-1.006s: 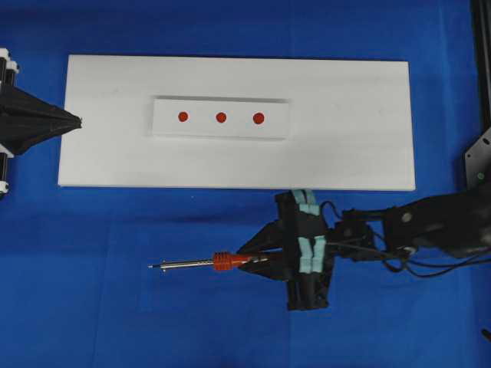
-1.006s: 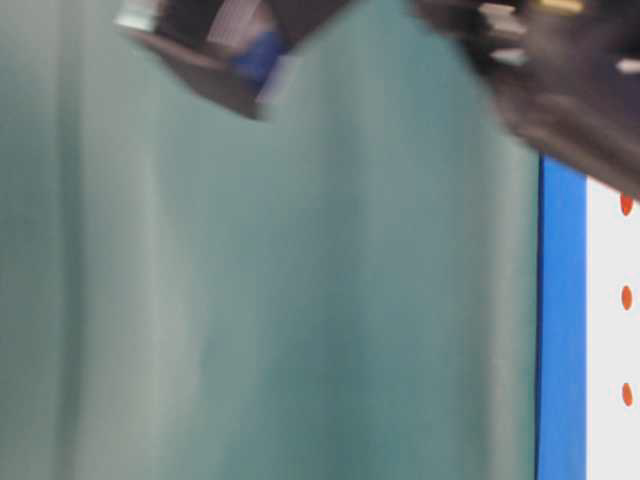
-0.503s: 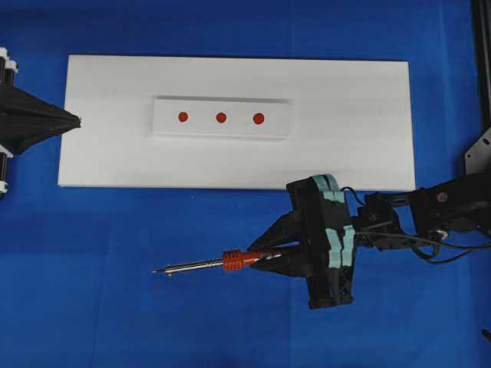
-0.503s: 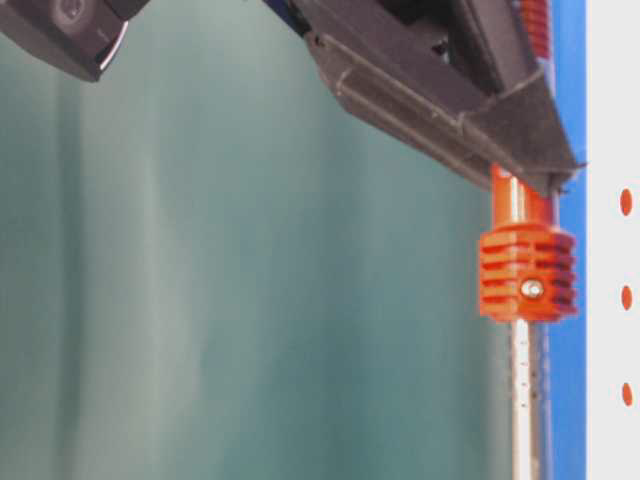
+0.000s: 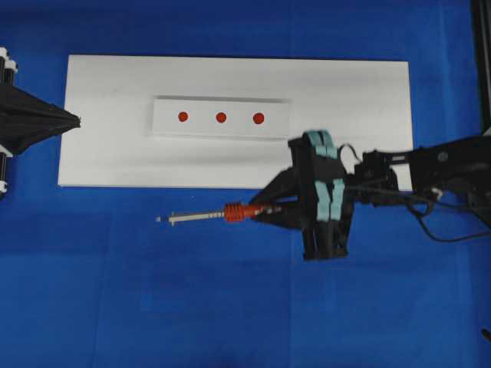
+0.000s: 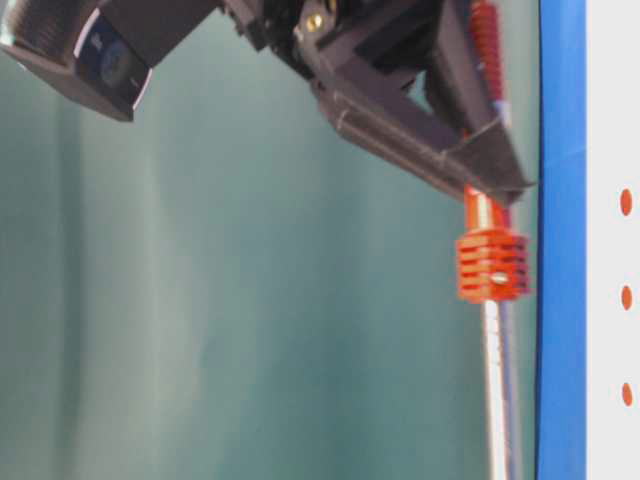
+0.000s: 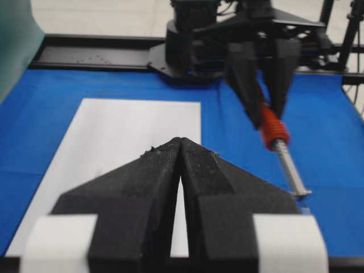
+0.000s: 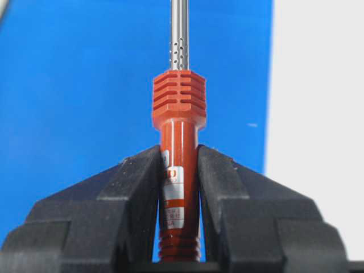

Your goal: Touch the tip of the soldering iron to the mark.

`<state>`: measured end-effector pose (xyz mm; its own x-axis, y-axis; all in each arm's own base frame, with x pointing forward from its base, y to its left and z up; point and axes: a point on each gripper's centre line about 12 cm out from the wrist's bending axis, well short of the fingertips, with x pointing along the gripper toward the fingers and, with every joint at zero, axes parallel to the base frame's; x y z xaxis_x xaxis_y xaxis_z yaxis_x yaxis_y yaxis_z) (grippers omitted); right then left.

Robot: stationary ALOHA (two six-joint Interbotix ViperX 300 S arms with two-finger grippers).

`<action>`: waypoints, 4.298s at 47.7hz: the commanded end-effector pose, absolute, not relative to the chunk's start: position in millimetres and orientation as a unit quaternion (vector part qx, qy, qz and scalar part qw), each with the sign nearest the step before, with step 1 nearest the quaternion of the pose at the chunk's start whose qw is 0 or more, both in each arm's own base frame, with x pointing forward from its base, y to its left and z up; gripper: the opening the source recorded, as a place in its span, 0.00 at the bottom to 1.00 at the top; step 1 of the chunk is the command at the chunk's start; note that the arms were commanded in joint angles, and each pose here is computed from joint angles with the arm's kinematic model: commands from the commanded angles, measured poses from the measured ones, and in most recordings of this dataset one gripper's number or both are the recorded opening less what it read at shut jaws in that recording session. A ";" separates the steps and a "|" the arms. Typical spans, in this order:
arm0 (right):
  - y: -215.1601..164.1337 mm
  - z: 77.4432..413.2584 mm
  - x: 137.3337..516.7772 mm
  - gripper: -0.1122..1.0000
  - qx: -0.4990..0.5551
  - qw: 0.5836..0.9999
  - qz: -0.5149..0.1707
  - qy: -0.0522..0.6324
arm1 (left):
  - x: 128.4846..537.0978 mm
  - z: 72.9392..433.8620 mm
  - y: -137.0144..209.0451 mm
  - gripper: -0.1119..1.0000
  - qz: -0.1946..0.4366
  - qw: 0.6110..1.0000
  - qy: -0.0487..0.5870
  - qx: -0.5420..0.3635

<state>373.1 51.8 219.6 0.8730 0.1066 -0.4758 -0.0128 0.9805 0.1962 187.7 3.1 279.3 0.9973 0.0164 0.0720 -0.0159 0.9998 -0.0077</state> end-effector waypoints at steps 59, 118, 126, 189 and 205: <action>-78.4 233.9 359.8 0.16 0.011 0.935 -0.083 0.343 | 189.0 283.7 3.7 0.10 0.009 0.999 -0.043 -0.003; -77.6 218.1 370.5 0.16 0.014 0.924 -0.077 0.373 | 189.7 283.0 3.4 0.10 0.009 0.999 -0.041 -0.002; -78.0 202.9 383.1 0.16 0.014 0.920 -0.074 0.384 | 189.6 282.4 3.7 0.10 0.009 0.999 -0.041 -0.002; -80.6 172.0 397.7 0.16 0.021 0.909 -0.073 0.411 | 189.7 279.1 3.4 0.10 0.009 0.999 -0.035 -0.002; -81.3 171.1 397.9 0.16 0.020 0.908 -0.074 0.412 | 189.7 279.1 3.4 0.10 0.009 0.999 -0.035 -0.002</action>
